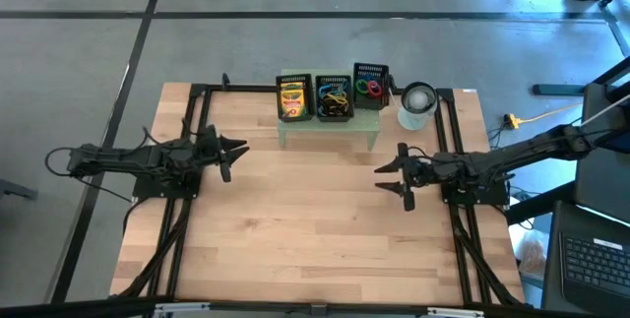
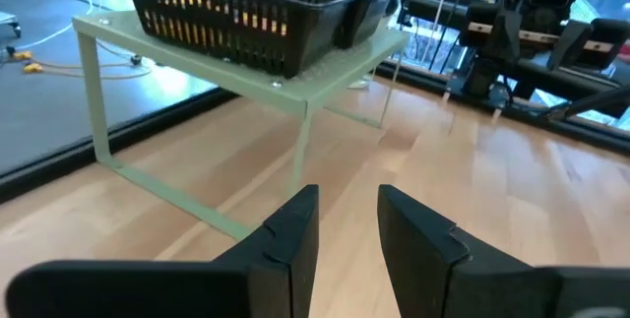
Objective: Pick & Place Office Desk Supplies
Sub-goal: Return to Home Position
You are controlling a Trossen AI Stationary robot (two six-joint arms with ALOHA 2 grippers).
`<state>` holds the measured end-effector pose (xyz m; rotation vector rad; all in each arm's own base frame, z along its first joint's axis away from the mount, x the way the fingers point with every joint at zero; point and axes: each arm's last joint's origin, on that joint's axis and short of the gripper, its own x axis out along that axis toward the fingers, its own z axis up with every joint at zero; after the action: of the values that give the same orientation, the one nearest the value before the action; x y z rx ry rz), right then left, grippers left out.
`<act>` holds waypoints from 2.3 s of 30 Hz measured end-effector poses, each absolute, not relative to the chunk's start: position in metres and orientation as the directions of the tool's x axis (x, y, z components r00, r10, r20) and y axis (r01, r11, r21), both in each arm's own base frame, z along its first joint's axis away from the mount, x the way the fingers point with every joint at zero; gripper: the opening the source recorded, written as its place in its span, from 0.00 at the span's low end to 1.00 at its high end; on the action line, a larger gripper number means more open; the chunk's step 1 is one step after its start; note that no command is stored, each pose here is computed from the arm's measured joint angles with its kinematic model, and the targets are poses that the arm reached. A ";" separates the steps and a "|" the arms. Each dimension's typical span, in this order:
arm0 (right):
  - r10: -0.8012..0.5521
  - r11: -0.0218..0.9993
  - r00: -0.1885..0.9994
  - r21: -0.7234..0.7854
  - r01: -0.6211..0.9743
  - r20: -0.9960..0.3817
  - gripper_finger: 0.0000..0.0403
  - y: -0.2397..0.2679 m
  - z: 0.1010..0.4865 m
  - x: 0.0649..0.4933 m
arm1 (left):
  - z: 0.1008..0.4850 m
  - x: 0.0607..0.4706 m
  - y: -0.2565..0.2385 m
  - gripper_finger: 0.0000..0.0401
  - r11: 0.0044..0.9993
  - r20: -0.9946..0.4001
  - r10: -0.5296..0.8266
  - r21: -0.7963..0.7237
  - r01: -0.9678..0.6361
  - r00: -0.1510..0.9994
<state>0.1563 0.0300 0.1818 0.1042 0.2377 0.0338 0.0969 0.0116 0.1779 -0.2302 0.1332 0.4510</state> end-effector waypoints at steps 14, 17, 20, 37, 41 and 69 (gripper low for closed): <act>-0.057 0.983 0.970 0.158 0.097 -0.237 0.48 0.023 0.140 0.139 | 0.164 0.099 0.012 0.25 0.869 -0.194 0.432 -0.172 -0.464 0.881; -0.034 0.982 0.970 0.173 0.077 -0.241 0.48 0.024 0.140 0.139 | 0.164 0.099 0.012 0.25 0.876 -0.196 0.426 -0.153 -0.457 0.883; -0.047 0.981 0.964 0.170 0.094 -0.260 0.48 0.023 0.138 0.139 | 0.165 0.099 0.012 0.25 0.867 -0.188 0.426 -0.195 -0.459 0.885; -0.176 0.902 0.889 0.293 0.318 -0.422 0.48 0.019 0.121 0.132 | 0.165 0.099 0.012 0.25 0.866 -0.193 0.426 -0.195 -0.460 0.884; -0.176 0.902 0.889 0.293 0.318 -0.422 0.48 0.019 0.121 0.132 | 0.164 0.099 0.012 0.25 0.867 -0.195 0.425 -0.193 -0.460 0.884; -0.161 0.881 0.966 0.412 0.232 -0.201 0.48 0.016 0.149 0.121 | 0.175 0.090 0.014 0.25 0.856 -0.048 0.447 -0.266 -0.442 0.893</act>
<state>0.1206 0.0160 0.1495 0.4487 0.1631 -0.2055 0.0899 0.0136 0.1750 -0.2761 -0.0158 0.4670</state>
